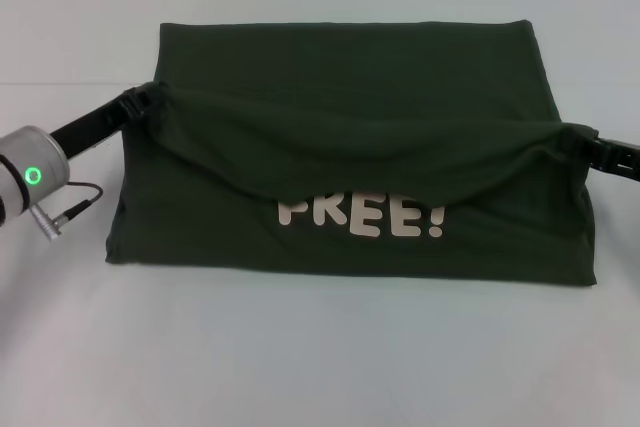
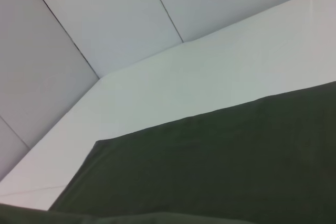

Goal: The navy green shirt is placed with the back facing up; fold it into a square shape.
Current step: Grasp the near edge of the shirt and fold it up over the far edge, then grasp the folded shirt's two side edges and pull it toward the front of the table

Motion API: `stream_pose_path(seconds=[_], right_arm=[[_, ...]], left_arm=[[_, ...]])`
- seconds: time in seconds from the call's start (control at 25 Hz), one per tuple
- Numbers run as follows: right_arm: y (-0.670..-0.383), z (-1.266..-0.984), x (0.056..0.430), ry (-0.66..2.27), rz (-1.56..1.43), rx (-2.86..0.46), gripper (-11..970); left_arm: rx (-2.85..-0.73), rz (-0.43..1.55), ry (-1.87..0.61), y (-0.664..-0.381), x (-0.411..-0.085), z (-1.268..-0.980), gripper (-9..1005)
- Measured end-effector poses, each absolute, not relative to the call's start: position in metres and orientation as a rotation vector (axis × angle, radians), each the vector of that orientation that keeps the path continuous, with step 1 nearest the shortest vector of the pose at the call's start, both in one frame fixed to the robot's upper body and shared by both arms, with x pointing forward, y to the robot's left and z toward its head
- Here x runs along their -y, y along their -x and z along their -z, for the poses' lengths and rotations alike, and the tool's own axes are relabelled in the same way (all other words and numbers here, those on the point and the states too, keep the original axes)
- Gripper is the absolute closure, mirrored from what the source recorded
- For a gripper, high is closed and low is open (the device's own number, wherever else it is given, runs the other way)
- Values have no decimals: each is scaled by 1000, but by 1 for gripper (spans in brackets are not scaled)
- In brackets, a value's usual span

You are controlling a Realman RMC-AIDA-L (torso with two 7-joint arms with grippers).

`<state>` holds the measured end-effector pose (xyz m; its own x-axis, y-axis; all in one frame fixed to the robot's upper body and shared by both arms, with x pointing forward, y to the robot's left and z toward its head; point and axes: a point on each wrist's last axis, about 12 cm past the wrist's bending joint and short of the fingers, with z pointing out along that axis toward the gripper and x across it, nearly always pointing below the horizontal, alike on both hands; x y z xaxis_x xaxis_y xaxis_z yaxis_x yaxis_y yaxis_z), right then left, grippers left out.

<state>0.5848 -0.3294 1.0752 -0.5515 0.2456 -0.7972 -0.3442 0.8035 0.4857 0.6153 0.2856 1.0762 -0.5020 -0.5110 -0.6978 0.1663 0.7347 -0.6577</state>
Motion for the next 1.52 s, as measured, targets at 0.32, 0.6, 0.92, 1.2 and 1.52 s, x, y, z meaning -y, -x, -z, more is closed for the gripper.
stream_pose_path(seconds=[0.32,0.6,0.92,1.2,1.52], right_arm=[[-587,-1071,327,84,-713,-2021,882],[-589,-1061,323,42,-687,-2047,880],[-585,-1058,326,36,-686,-2063,803],[-568,-1062,339,83,-769,-2055,520],[-539,-1068,367,106,-899,-2078,160]], left_arm=[[-1980,769,285,-617,-277,-1061,955],[-2017,733,320,-618,-269,-1051,899],[-1992,726,429,-614,-277,-1046,706],[-1999,858,296,-604,-296,-1056,378],[-2180,933,159,-588,-327,-1063,227]])
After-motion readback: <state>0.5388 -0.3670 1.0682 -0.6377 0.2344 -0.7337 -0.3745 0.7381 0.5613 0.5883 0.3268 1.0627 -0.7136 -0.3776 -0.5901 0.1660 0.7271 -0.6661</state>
